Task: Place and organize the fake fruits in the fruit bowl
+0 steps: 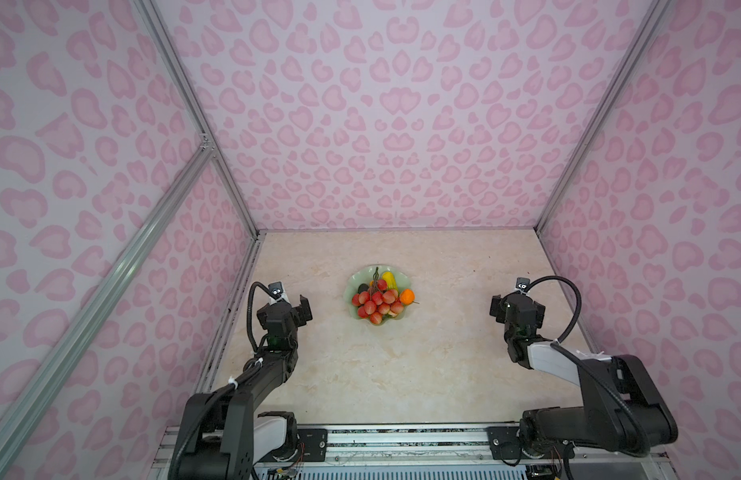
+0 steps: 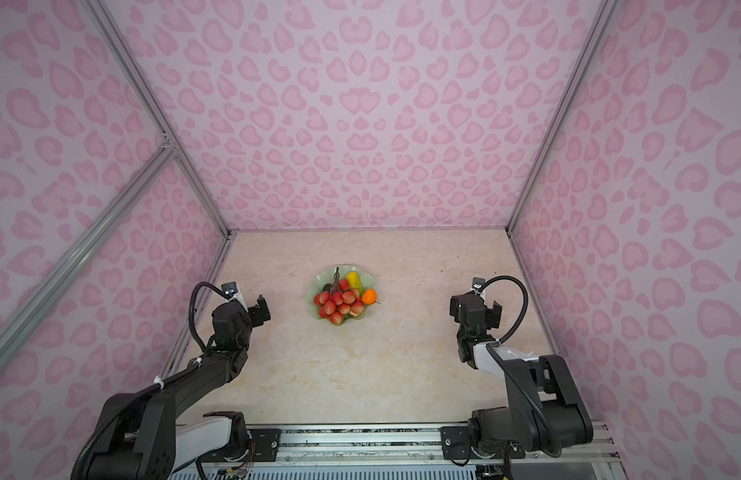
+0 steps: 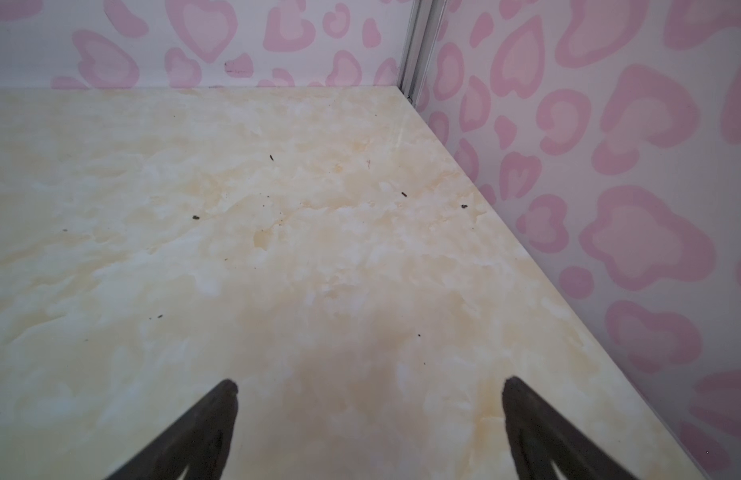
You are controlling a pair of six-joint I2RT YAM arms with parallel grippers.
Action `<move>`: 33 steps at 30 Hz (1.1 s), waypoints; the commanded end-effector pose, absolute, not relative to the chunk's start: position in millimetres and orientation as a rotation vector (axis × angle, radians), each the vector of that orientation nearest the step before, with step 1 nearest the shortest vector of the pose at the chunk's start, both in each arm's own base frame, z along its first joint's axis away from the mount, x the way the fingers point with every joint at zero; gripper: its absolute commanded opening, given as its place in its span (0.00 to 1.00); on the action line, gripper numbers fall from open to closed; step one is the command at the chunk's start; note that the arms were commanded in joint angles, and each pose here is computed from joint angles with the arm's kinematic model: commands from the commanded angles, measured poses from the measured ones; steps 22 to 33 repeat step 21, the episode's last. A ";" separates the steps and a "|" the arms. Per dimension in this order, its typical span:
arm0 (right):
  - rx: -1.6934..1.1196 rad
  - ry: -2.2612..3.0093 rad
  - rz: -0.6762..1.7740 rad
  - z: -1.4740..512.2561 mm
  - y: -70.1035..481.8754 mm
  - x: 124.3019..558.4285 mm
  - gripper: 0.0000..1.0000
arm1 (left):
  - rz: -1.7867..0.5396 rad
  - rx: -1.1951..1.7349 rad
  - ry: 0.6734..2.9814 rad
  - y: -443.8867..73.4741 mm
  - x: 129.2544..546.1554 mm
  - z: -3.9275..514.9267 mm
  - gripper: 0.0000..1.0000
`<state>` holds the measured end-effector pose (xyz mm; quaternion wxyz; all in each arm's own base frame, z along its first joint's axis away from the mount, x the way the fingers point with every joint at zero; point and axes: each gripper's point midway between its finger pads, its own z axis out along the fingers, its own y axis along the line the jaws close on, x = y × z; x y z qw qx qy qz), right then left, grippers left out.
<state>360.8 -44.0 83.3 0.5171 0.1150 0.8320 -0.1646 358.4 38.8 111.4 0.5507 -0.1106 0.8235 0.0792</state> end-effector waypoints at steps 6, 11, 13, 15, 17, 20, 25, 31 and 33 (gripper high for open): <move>0.255 1.839 -0.311 102.9 -41.7 380.9 1.00 | 0.115 -0.246 1.840 39.9 389.7 120.8 0.96; 0.261 1.799 -0.313 104.9 -42.7 379.7 1.00 | 0.116 -0.247 1.834 40.1 389.7 122.4 0.97; 0.262 1.816 -0.315 103.4 -43.0 379.7 1.00 | 0.115 -0.247 1.835 39.9 389.8 121.9 0.97; 0.253 1.847 -0.303 101.7 -42.1 383.7 1.00 | 0.117 -0.247 1.835 40.2 389.7 121.7 0.97; 0.255 1.846 -0.301 101.1 -43.1 383.4 1.00 | 0.116 -0.247 1.836 40.0 389.6 121.4 0.97; 0.252 1.844 -0.296 101.8 -42.5 382.5 1.00 | 0.116 -0.247 1.832 40.1 389.5 122.5 0.97; 0.250 1.841 -0.299 102.3 -42.2 382.0 1.00 | 0.115 -0.246 1.832 39.8 389.2 122.6 0.97; 0.250 1.841 -0.299 102.3 -42.2 382.0 1.00 | 0.115 -0.246 1.832 39.8 389.2 122.6 0.97; 0.250 1.841 -0.299 102.3 -42.2 382.0 1.00 | 0.115 -0.246 1.832 39.8 389.2 122.6 0.97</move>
